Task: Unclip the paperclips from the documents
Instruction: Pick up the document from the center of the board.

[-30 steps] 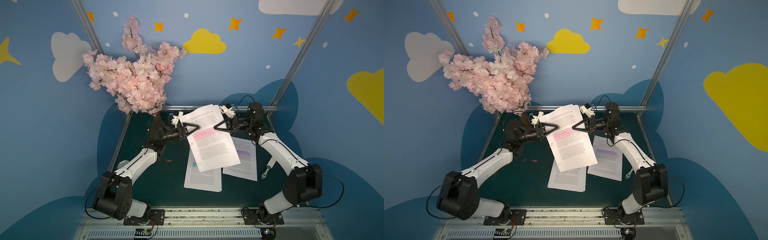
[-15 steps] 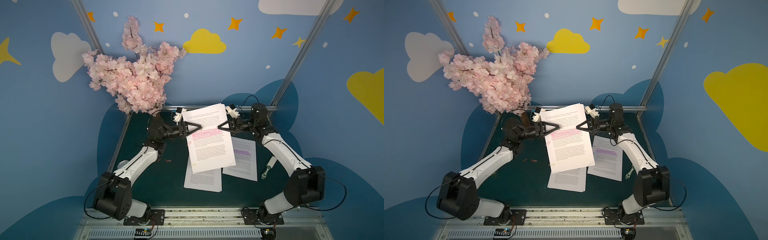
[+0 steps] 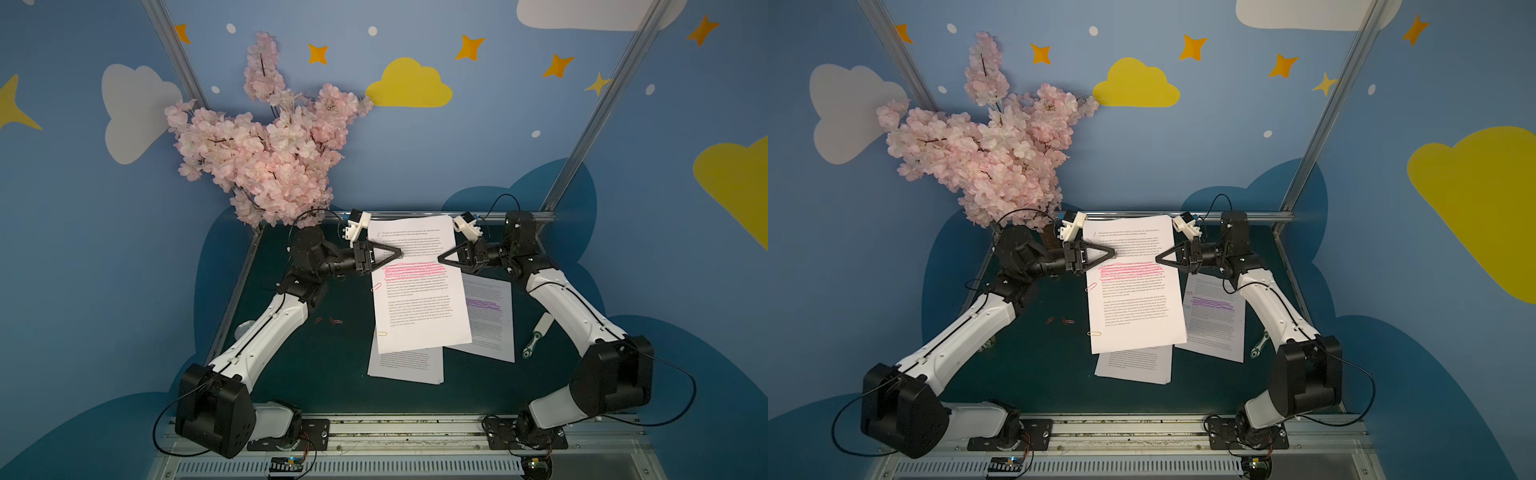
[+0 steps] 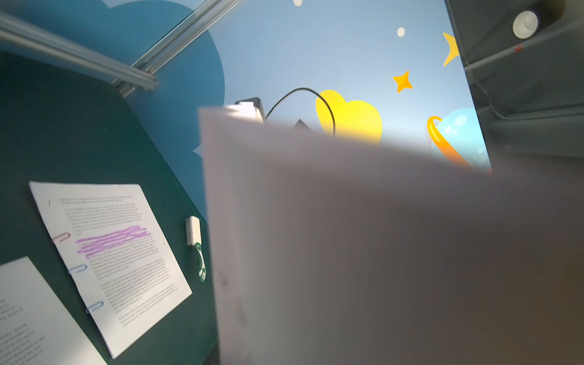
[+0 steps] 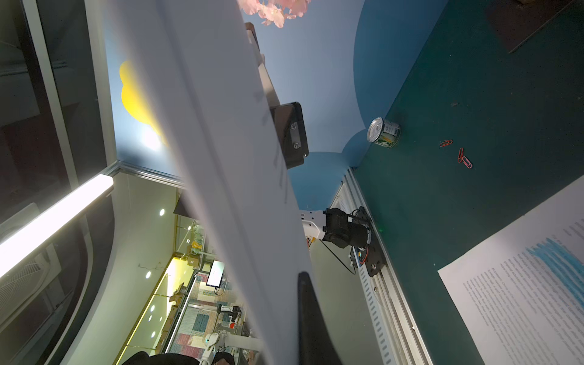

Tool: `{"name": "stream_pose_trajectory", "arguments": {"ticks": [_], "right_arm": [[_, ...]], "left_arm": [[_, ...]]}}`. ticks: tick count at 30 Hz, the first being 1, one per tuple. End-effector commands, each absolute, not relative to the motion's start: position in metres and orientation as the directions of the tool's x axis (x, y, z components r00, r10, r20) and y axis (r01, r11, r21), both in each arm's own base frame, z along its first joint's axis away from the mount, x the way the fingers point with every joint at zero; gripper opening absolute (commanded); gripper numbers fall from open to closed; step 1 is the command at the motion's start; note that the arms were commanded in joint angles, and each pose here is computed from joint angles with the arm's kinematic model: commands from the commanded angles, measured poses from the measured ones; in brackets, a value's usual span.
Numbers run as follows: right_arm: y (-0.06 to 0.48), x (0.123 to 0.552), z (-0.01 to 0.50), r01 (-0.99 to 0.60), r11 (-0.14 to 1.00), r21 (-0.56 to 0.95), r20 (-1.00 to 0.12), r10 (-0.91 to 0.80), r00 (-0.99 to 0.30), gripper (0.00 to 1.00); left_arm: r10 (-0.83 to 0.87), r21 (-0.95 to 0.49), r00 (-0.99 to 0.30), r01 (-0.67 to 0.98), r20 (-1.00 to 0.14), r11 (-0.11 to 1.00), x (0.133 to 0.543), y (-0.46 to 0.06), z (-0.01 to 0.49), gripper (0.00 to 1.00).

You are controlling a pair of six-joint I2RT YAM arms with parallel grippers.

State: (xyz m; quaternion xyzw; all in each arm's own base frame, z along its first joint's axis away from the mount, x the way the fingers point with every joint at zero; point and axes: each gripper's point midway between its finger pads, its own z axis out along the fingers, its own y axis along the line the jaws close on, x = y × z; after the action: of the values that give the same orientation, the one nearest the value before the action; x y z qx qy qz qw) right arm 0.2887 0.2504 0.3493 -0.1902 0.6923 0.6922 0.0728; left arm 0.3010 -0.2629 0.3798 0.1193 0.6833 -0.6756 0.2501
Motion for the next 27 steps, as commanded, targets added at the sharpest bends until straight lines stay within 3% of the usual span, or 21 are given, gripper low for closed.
{"name": "stream_pose_trajectory", "arguments": {"ticks": [1,5,8,16,20,21,23,27], "right_arm": [[0.247,0.285,0.352,-0.377,-0.038,0.925,-0.378,-0.166,-0.911,0.0],[0.241,0.288,0.349,-0.366,-0.021,0.93,-0.365,-0.146,-0.92,0.0],[0.24,0.288,0.347,-0.357,-0.015,0.934,-0.356,-0.143,-0.924,0.0],[0.24,0.287,0.347,-0.363,-0.01,0.932,-0.361,-0.142,-0.922,0.02],[0.24,0.287,0.346,-0.369,-0.013,0.929,-0.367,-0.143,-0.919,0.58],[0.24,0.288,0.345,-0.373,-0.015,0.928,-0.372,-0.145,-0.917,0.68],[0.24,0.288,0.347,-0.395,-0.029,0.918,-0.395,-0.15,-0.907,0.82],[0.241,0.289,0.362,-0.467,-0.071,0.881,-0.472,-0.158,-0.867,0.87]], "left_arm": [[-0.172,-0.836,-0.819,0.544,-0.548,0.074,0.296,-0.26,0.393,0.38],[-0.171,-0.833,-0.815,0.546,-0.554,0.093,0.296,-0.256,0.394,0.32],[-0.168,-0.831,-0.814,0.547,-0.557,0.103,0.296,-0.255,0.395,0.05],[-0.146,-0.822,-0.809,0.56,-0.569,0.104,0.298,-0.257,0.396,0.02],[-0.131,-0.77,-0.758,0.63,-0.638,0.103,0.293,-0.256,0.412,0.03],[-0.121,-0.758,-0.748,0.646,-0.653,0.095,0.291,-0.257,0.418,0.02],[-0.102,-0.738,-0.732,0.67,-0.674,0.074,0.286,-0.257,0.43,0.03],[-0.066,-0.713,-0.711,0.701,-0.7,0.012,0.278,-0.26,0.454,0.02]]}}
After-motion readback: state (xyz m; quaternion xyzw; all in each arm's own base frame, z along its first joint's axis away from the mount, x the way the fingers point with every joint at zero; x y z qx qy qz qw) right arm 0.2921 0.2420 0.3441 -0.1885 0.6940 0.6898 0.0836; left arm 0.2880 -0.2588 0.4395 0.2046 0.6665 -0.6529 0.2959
